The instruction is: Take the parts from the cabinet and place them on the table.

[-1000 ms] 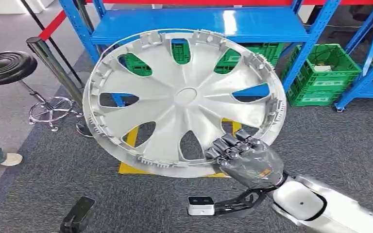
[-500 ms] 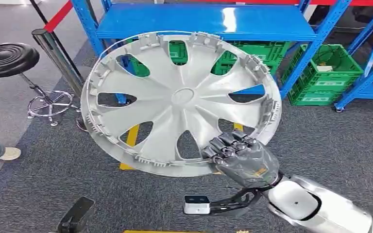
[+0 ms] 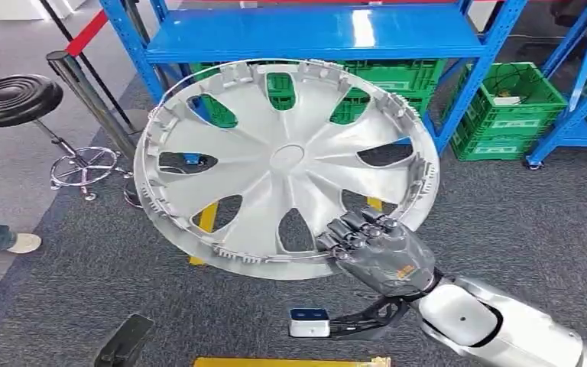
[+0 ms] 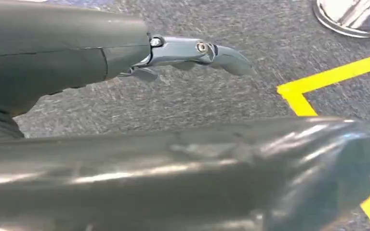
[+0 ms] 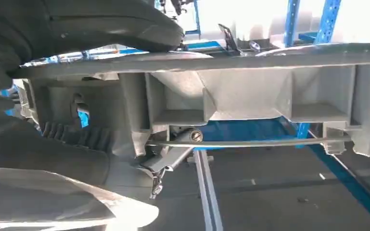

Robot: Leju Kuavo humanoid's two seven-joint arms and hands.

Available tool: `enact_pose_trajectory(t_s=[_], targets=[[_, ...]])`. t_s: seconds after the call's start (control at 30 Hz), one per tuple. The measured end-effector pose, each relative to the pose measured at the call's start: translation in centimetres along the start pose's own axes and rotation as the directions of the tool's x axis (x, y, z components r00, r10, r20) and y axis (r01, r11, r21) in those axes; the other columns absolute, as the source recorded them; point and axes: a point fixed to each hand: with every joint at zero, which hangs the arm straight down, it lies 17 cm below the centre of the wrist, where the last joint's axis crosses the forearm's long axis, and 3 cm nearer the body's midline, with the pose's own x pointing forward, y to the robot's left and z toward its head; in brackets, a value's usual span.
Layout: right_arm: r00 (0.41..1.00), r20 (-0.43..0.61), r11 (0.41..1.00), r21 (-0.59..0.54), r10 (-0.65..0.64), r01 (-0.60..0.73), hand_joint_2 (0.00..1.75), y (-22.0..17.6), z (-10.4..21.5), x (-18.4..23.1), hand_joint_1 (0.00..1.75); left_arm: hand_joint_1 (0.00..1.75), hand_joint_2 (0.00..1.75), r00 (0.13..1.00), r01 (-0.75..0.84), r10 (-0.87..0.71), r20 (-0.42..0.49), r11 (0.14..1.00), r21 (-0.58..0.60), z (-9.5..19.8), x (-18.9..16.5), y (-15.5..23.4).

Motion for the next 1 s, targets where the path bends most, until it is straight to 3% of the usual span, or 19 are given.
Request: enact_pose_trajectory(t_s=[1.0], targets=[[1.000, 0.011, 1.000, 0.010, 0.002, -0.002, 1.75, 0.5, -0.1, 0.2, 1.75, 0.00, 0.00, 1.000, -0.015, 0.015, -0.017, 1.000, 0.000, 0.0, 0.1, -0.4]])
